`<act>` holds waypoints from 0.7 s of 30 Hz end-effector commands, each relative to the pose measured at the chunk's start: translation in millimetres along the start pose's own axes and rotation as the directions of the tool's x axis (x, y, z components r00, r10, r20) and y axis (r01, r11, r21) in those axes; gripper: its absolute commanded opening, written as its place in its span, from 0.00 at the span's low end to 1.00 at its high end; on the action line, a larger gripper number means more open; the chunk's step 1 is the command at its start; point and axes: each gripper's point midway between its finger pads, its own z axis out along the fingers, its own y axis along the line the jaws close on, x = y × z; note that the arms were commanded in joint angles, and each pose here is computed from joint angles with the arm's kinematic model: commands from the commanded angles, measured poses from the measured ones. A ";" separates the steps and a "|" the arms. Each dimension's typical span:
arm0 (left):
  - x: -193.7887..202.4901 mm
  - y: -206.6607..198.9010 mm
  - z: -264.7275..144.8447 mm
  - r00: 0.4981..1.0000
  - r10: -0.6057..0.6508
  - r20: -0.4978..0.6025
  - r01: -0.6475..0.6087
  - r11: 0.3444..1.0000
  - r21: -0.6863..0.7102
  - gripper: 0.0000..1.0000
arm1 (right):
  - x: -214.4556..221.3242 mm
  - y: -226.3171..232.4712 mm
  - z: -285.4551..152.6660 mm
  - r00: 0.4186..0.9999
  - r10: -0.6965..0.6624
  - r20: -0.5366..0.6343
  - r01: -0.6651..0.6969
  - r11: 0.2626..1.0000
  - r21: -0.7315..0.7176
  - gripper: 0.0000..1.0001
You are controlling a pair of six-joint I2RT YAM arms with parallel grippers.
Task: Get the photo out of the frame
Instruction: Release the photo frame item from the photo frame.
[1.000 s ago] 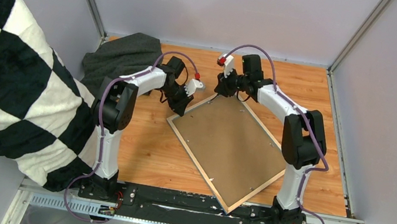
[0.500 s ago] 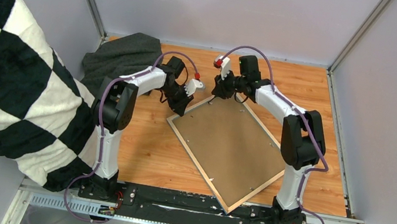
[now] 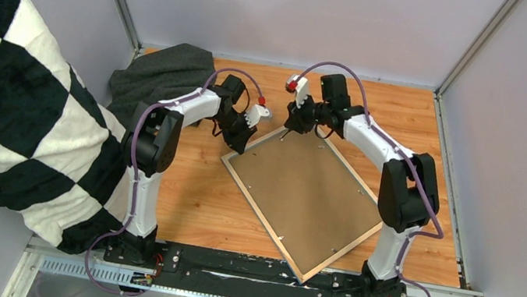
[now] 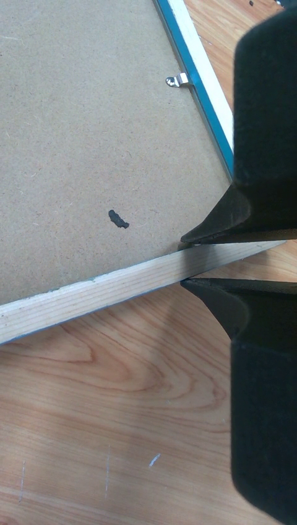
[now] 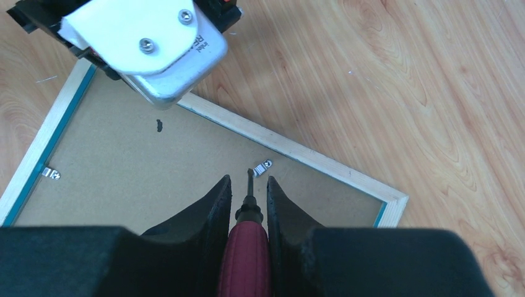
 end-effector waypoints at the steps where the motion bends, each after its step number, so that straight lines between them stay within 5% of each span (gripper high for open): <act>1: 20.4 -8.2 21.1 0.999 -0.022 -0.049 0.025 0.997 0.069 0.03 | -16.3 17.9 -18.3 0.999 -0.043 0.027 0.044 0.999 -0.029 0.00; 9: 20.9 -5.4 21.6 0.998 -0.033 -0.053 0.036 0.997 0.062 0.03 | -14.2 45.2 -97.8 0.985 0.068 0.156 -0.036 0.979 -0.203 0.00; 15: 22.4 -0.6 23.2 0.996 -0.051 -0.068 0.054 0.998 0.042 0.02 | 47.3 32.7 -171.6 0.981 0.125 0.151 -0.096 0.977 -0.191 0.00; 21: 28.3 8.6 25.8 0.988 -0.114 -0.099 0.115 0.993 -0.004 0.00 | 113.9 69.7 -218.6 0.983 0.181 0.037 -0.163 0.943 -0.289 0.00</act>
